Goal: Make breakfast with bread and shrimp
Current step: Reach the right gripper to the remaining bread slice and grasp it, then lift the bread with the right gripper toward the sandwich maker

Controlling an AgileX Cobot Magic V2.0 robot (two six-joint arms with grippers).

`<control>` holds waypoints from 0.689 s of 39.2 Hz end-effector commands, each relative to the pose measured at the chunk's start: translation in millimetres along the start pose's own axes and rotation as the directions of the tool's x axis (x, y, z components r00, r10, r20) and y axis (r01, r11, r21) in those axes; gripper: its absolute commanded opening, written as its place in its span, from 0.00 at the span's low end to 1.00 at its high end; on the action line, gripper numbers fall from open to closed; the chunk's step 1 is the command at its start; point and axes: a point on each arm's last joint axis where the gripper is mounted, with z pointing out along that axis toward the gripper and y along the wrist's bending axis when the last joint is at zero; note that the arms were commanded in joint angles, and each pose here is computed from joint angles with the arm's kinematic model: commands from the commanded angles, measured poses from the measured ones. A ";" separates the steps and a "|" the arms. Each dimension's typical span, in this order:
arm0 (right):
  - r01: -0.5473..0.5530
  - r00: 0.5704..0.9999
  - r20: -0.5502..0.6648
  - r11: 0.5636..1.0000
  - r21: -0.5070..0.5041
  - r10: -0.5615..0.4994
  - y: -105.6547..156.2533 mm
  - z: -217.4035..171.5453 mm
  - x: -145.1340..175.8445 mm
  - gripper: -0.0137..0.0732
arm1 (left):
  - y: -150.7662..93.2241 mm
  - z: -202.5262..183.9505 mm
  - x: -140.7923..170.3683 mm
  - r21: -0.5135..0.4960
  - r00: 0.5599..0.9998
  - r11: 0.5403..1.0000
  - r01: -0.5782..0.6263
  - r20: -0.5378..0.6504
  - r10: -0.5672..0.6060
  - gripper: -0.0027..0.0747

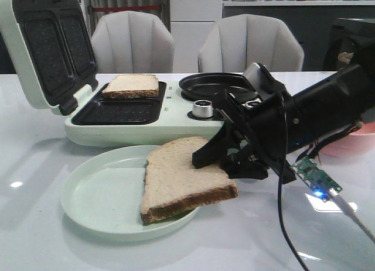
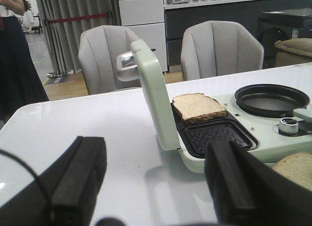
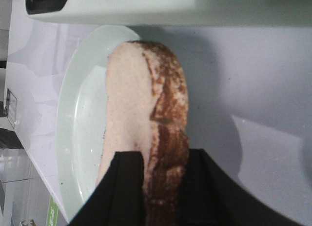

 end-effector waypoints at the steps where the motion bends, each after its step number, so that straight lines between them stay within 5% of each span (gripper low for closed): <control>1: 0.049 0.998 0.050 0.995 -0.082 -0.045 21.5 -10.9 -11.0 0.40 | 0.1 -1.5 -15.6 0.009 0.995 1.000 0.013 0.101 -0.013 0.67; 18: 0.212 0.970 0.152 0.965 -0.152 -0.189 66.2 -46.7 -18.9 0.40 | 0.1 -1.5 -15.6 0.009 0.995 1.000 0.013 0.101 -0.013 0.67; 27: 0.211 0.953 0.267 0.945 -0.251 -0.142 93.9 -57.3 -38.4 0.40 | 0.1 -1.5 -15.6 0.009 0.995 1.000 0.013 0.101 -0.013 0.67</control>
